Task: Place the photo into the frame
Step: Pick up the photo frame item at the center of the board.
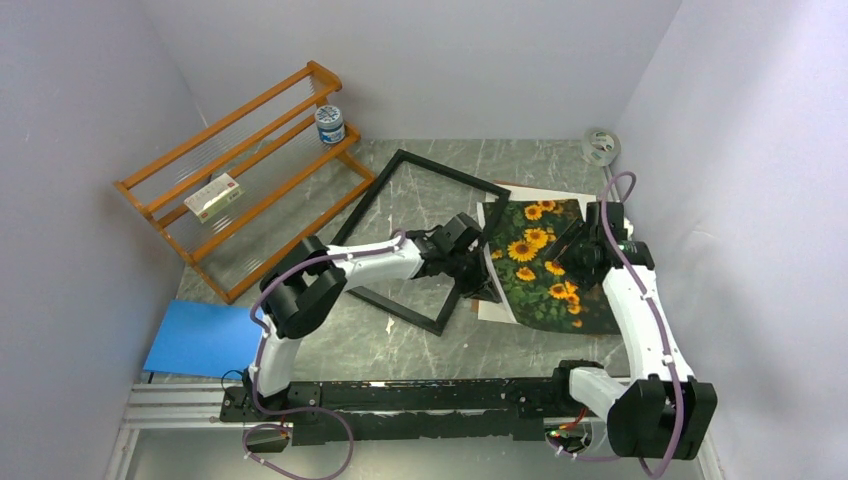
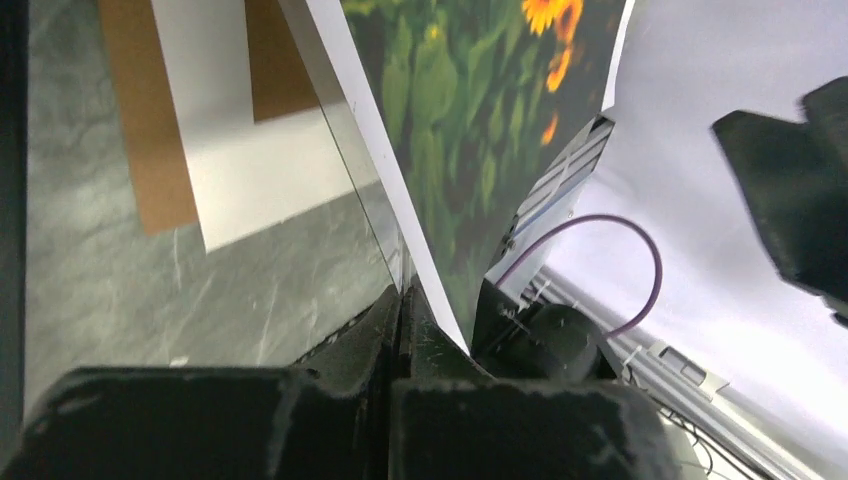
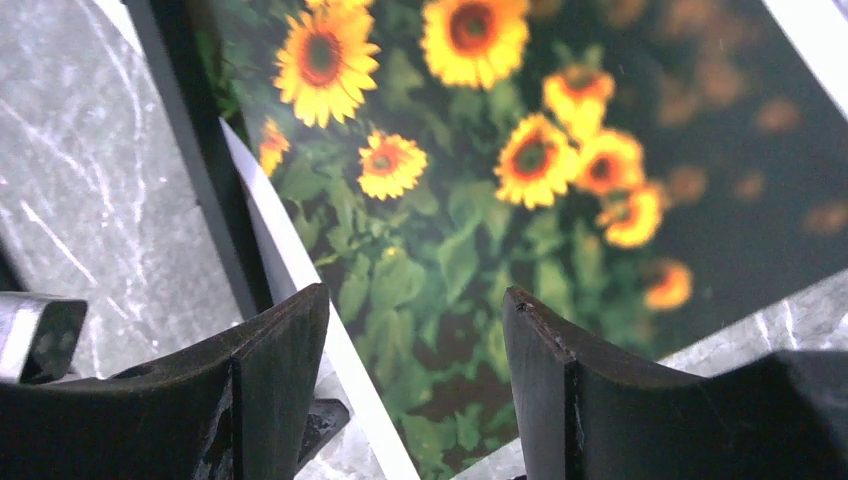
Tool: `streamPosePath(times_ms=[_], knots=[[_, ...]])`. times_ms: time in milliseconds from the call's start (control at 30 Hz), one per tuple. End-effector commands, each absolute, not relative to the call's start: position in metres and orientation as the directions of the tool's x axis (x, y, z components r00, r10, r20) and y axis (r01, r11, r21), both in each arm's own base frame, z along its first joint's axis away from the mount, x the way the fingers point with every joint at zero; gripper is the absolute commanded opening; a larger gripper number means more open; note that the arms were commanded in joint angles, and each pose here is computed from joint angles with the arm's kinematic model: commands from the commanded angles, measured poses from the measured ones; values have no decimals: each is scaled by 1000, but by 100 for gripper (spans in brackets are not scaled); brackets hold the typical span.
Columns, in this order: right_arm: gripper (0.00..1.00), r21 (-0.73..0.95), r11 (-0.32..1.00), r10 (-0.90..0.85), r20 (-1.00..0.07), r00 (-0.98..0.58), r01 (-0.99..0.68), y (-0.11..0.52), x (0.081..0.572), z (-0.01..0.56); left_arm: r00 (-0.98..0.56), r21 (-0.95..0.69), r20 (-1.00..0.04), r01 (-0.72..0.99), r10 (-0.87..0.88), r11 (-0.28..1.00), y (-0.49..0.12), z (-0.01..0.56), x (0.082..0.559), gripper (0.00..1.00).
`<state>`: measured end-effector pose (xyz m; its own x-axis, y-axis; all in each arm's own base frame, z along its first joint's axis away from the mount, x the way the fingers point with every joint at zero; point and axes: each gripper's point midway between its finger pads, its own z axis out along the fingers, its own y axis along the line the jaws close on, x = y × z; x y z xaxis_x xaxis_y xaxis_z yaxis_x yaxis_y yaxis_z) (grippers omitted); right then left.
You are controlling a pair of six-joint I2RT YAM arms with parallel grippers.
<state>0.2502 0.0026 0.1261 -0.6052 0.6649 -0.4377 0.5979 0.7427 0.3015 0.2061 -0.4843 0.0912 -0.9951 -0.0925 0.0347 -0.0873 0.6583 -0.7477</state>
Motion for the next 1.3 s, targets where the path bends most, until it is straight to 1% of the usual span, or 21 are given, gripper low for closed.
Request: streamPosePath(times_ms=[0,167,333,433,533,633,833,933,1000,1100,1267], knots=[[68,303,756,650,-445,-616,580,4,241,154,-997,-731,71,-44,11,681,-462,138,188,3],[69,353,746,664,-457,-592,565,10,236,190,-990,-773,138,-90,28,628,-452,176,184,3],[70,399,754,657,-466,-593,522,18,232,217,-990,-809,142,-119,-5,575,-442,209,193,3],[70,443,776,626,-451,-636,449,32,230,224,-993,-831,115,-111,-26,545,-438,227,209,3],[71,431,792,604,-454,-655,432,32,224,221,-996,-852,76,-89,-46,516,-435,249,225,3],[74,431,794,602,-463,-650,428,32,222,221,-998,-853,20,-44,-53,519,-430,265,235,3],[75,418,777,627,-447,-638,470,28,227,199,-997,-843,-36,67,69,533,-422,274,228,2],[75,387,764,645,-440,-624,517,21,231,177,-984,-820,-112,172,140,546,-412,275,225,3],[75,357,751,660,-432,-615,555,15,233,159,-957,-768,-213,288,195,572,-406,278,230,3],[75,331,735,675,-432,-598,591,8,240,136,-910,-676,-339,411,237,611,-402,273,246,3],[75,296,719,690,-410,-597,629,4,250,113,-805,-630,-538,580,249,516,-411,305,259,2]])
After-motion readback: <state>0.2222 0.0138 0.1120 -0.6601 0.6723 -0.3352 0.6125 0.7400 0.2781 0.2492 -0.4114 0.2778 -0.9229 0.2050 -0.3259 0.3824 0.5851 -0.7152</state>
